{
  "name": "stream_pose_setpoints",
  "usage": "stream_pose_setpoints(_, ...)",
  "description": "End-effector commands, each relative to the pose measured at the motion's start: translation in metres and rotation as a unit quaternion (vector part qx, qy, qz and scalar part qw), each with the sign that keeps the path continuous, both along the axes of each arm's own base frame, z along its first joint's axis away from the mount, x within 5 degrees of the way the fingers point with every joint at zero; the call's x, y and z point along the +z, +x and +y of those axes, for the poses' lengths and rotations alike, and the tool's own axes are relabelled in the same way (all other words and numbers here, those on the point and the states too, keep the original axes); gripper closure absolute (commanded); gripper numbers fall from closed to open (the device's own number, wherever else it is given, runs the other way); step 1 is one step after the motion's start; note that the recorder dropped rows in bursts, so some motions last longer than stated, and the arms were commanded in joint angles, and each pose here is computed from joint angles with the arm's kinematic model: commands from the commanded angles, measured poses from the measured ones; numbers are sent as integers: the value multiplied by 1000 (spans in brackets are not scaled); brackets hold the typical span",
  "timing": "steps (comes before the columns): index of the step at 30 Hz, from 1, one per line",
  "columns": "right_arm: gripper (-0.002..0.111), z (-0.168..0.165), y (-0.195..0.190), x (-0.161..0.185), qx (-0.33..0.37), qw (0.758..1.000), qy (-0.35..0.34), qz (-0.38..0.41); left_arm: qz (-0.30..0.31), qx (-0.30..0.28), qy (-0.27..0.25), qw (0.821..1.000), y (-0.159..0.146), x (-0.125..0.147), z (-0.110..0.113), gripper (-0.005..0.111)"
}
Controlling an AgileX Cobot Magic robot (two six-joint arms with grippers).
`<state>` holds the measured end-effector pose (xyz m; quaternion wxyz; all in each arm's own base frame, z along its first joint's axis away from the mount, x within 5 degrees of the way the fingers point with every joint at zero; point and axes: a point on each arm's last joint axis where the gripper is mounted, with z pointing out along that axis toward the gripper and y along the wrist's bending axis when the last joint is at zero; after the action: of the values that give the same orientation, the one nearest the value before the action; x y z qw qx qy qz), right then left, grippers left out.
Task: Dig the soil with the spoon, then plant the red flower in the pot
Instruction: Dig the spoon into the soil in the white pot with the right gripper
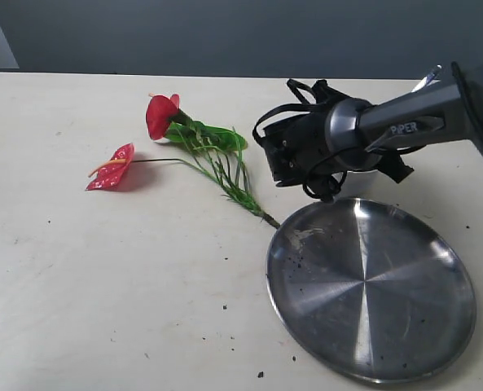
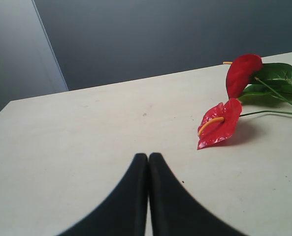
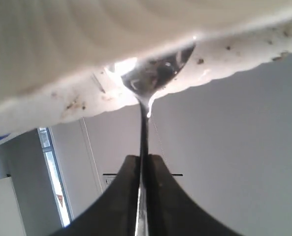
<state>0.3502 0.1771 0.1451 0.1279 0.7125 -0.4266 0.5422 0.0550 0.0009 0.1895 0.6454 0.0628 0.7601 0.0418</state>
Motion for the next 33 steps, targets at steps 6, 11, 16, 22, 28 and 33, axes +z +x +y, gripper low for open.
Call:
stream_pose_setpoints(6,109,-15,3,28,-17,999,19,-27,-2,-2,-5,1000,0,1,0,105)
stream_pose_setpoints(11,109,-15,-2,23,-36,999,34,-4,-2,-2,-5,1000,0,1,0,105)
stream_pose_setpoints(16,109,-12,0,8,-27,999,29,14,-2,-2,-5,1000,0,1,0,105)
stream_pose_setpoints(22,109,-8,-1,-13,-22,999,11,36,-2,-2,-5,1000,0,1,0,105)
stream_pose_setpoints(28,109,-8,2,-10,-18,1000,13,12,-2,-2,-5,1000,0,1,0,105)
stream_pose_setpoints(33,109,-11,5,6,-21,999,29,-32,-2,-2,-5,1000,0,1,0,105)
